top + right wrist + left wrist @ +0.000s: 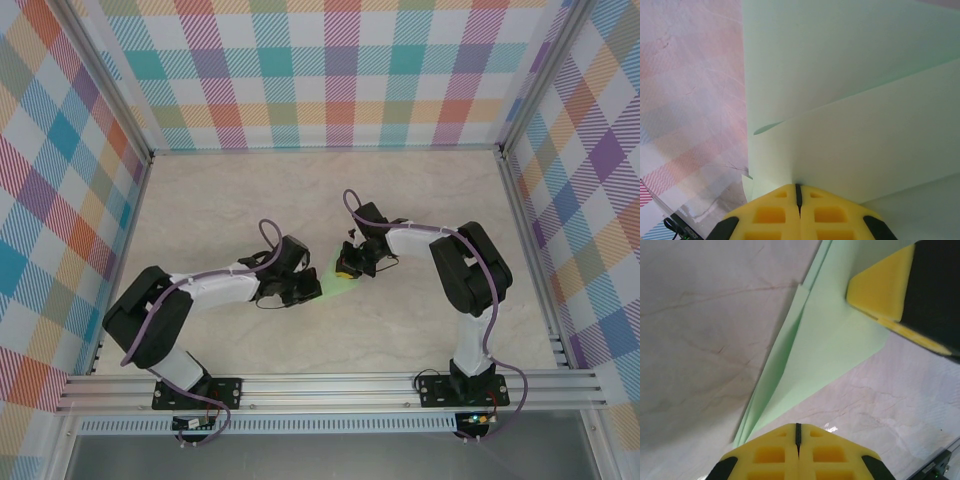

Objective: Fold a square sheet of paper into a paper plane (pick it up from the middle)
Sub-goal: Fourth fold the wing at the center of the table.

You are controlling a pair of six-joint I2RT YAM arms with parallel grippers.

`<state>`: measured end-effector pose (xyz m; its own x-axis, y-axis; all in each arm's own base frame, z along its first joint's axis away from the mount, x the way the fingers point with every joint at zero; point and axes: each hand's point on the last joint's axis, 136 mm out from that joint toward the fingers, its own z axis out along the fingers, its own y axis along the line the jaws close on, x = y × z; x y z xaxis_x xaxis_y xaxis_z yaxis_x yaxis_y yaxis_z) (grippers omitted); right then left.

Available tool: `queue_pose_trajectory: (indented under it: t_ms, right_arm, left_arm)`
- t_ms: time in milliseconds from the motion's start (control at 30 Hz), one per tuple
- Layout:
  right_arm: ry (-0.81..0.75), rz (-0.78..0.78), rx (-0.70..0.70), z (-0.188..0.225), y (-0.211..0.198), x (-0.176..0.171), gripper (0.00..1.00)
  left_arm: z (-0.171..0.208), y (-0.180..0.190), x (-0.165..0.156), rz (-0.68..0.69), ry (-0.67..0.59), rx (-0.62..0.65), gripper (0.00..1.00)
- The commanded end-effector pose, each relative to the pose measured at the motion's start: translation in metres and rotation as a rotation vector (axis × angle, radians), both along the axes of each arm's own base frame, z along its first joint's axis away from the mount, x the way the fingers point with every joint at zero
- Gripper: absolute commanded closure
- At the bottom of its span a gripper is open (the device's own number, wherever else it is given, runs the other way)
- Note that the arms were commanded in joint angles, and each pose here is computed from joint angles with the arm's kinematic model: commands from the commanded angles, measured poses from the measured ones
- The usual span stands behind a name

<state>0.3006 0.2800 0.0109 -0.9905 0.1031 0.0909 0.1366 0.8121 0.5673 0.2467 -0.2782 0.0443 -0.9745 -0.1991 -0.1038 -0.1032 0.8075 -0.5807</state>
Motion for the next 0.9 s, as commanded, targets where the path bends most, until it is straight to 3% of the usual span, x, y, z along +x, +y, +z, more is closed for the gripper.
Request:
queue_pose_trajectory:
  t_ms: [0, 300, 567, 700, 867]
  right_arm:
    - [0.139, -0.039, -0.329, -0.075, -0.062, -0.037, 0.95]
    - [0.069, -0.012, -0.235, -0.054, -0.045, -0.025, 0.95]
    - [-0.147, 0.088, 0.027, 0.021, -0.003, 0.001, 0.94]
    - [-0.2, 0.153, 0.171, 0.051, 0.016, -0.008, 0.93]
    - [-0.148, 0.207, 0.167, 0.037, 0.033, -0.033, 0.93]
  left_arm:
    - [-0.004, -0.003, 0.013, 0.014, -0.009, 0.006, 0.98]
    - [-0.032, 0.015, 0.004, 0.033, 0.034, 0.104, 1.0]
    - [-0.055, 0.03, -0.014, 0.031, 0.11, 0.167, 1.0]
    - [-0.055, 0.035, -0.015, 0.037, 0.106, 0.189, 1.0]
    - [-0.055, 0.034, -0.014, 0.034, 0.107, 0.185, 1.0]
